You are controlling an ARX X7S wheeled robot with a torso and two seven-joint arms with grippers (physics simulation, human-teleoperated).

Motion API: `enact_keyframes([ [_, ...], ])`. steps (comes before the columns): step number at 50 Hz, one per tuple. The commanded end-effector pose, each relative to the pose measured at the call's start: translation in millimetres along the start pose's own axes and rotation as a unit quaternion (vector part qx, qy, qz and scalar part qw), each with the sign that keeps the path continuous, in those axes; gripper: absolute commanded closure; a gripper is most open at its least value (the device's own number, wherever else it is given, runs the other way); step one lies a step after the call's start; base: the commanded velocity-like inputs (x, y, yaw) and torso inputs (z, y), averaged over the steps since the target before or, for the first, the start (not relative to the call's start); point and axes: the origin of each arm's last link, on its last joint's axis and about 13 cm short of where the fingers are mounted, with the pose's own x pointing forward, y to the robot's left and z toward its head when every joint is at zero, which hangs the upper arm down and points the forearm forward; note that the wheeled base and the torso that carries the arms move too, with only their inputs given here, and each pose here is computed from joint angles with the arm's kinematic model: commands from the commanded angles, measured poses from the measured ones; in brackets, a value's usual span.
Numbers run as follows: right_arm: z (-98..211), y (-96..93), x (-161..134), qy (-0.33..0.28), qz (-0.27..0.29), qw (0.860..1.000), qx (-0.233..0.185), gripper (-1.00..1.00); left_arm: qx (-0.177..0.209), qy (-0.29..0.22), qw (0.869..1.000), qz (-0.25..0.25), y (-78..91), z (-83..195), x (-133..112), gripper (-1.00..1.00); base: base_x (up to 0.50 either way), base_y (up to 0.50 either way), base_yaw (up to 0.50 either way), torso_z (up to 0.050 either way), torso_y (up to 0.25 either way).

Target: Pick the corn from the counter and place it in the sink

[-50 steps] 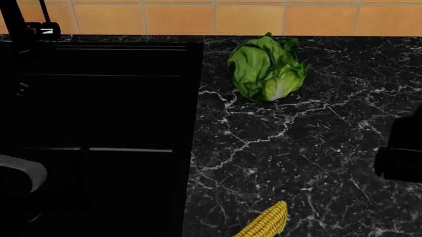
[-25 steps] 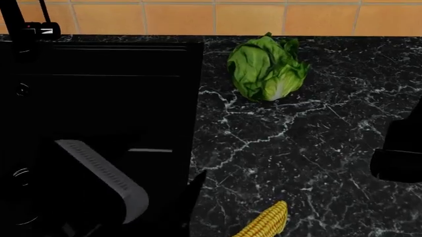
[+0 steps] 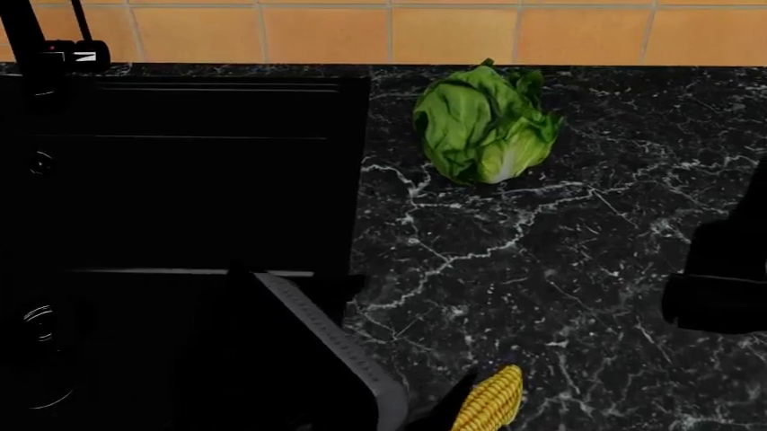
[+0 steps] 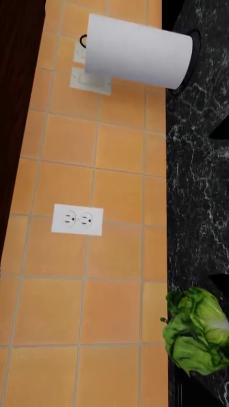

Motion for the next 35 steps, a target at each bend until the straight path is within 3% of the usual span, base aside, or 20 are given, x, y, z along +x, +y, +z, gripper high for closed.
enact_keyframes([
  [1,-2,1.9,1,0.003,0.004,1.000,0.003,-1.00,0.005,0.037,0.999,-0.013,-3.8,-5,11,-1.00,0.00,0.00,0.00,0.000,0.000],
  [35,-12,3.9,3,0.011,0.009,1.000,0.011,-1.00,-0.037,0.112,0.991,-0.063,-8.4,-36,38,-1.00,0.00,0.00,0.00,0.000,0.000],
])
